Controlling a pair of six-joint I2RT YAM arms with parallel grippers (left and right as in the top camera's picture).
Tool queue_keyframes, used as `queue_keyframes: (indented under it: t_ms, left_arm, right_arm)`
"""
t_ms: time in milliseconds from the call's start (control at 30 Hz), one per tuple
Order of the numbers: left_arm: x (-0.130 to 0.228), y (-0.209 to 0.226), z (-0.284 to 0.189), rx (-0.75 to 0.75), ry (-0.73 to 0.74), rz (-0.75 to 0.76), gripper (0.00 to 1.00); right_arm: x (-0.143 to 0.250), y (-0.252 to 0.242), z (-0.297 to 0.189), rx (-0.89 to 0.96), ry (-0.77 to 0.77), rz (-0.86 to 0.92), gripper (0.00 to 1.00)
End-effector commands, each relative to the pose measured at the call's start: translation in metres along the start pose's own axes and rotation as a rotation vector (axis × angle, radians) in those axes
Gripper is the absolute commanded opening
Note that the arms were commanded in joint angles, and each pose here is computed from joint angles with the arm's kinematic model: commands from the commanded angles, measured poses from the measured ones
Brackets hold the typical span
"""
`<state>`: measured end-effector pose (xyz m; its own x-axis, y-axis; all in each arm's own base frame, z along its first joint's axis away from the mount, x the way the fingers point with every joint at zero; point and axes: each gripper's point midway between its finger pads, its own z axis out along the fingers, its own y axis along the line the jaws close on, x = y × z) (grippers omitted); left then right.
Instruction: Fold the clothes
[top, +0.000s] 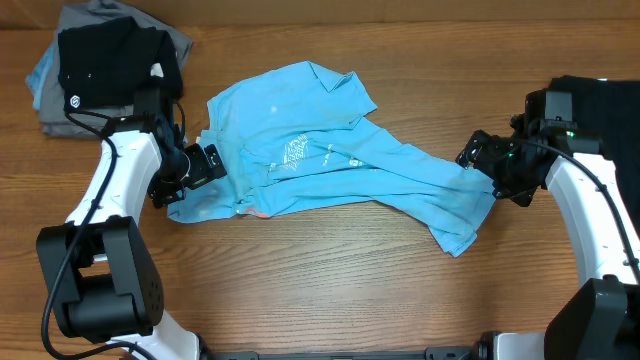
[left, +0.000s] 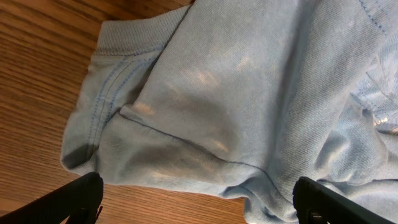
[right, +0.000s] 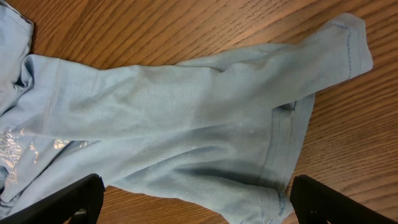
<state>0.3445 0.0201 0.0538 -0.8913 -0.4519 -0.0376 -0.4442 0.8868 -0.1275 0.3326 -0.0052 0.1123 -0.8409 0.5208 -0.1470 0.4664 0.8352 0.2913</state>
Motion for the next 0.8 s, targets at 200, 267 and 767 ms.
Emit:
queue_keyframes:
  t_ms: [200,267,767]
  left_arm:
    - [0.002,0.003,0.004,-0.015,0.013,0.019,1.0]
    - [0.005,0.004,0.004,-0.019,0.025,0.021,1.0]
    - [0.006,0.019,-0.031,-0.116,0.001,0.144,0.98]
  right_arm:
    - [0.0,-0.001,0.002,0.009,-0.004,0.001,1.0]
    - [-0.001,-0.001,0.002,0.009,-0.005,0.001,1.0]
    - [-0.083,0.04,-0.016,-0.148,-0.353,-0.076,1.0]
